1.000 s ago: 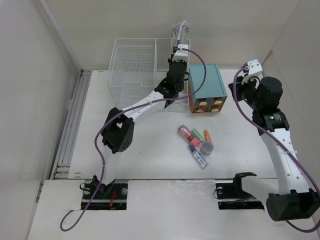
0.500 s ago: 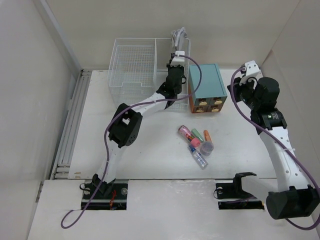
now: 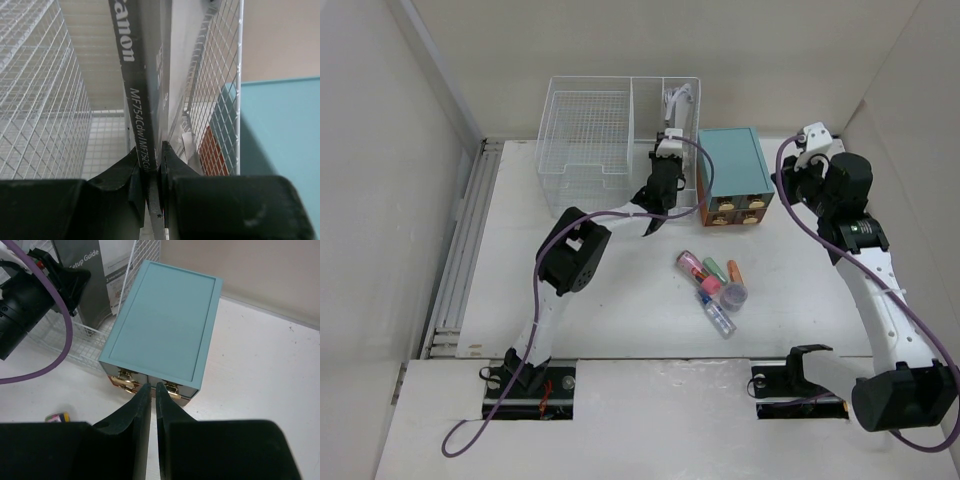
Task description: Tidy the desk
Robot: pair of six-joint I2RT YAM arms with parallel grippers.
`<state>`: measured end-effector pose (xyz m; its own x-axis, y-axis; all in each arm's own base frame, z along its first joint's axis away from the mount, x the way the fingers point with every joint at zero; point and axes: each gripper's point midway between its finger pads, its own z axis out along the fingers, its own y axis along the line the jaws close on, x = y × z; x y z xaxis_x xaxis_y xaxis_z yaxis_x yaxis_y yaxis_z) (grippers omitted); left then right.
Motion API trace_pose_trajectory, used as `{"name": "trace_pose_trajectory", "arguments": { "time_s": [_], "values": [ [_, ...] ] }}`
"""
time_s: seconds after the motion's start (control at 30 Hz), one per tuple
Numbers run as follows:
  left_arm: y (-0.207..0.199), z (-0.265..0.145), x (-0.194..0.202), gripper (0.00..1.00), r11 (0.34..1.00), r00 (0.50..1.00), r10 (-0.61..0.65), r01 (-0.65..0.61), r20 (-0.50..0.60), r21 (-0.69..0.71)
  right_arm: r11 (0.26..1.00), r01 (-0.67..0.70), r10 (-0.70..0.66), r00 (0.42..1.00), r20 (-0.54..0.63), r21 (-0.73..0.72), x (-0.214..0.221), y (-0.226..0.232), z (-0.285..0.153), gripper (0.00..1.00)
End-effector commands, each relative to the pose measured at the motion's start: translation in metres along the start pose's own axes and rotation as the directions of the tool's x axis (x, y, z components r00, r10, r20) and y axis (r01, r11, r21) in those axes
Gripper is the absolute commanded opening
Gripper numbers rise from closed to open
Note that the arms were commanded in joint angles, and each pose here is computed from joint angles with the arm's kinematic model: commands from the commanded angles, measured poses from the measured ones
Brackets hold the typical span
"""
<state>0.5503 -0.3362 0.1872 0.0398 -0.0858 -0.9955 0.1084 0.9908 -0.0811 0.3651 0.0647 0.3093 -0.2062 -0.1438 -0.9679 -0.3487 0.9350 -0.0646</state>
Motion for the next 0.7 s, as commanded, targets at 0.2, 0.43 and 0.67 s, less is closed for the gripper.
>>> {"name": "trace_pose_trajectory", "arguments": {
  "time_s": [0.2, 0.43, 0.67],
  "values": [
    [0.001, -0.007, -0.113, 0.23, 0.978, 0.944, -0.205, 0.206, 0.260, 0.023, 1.000, 0.020, -0.020, 0.998, 0.064, -0.005, -0.015, -0.003, -0.001, 0.17],
    [0.007, -0.026, -0.146, 0.90, 0.980, 0.940, -0.195, 0.195, 0.279, 0.030, 0.999, 0.016, -0.013, 0.998, 0.061, -0.047, -0.013, 0.001, -0.002, 0.23],
    [-0.024, -0.120, -0.238, 0.84, 0.966, 0.912, -0.252, 0.215, 0.324, 0.146, 0.985, 0.032, -0.022, 0.998, 0.063, -0.169, -0.008, 0.015, -0.013, 0.04]
  ]
}}
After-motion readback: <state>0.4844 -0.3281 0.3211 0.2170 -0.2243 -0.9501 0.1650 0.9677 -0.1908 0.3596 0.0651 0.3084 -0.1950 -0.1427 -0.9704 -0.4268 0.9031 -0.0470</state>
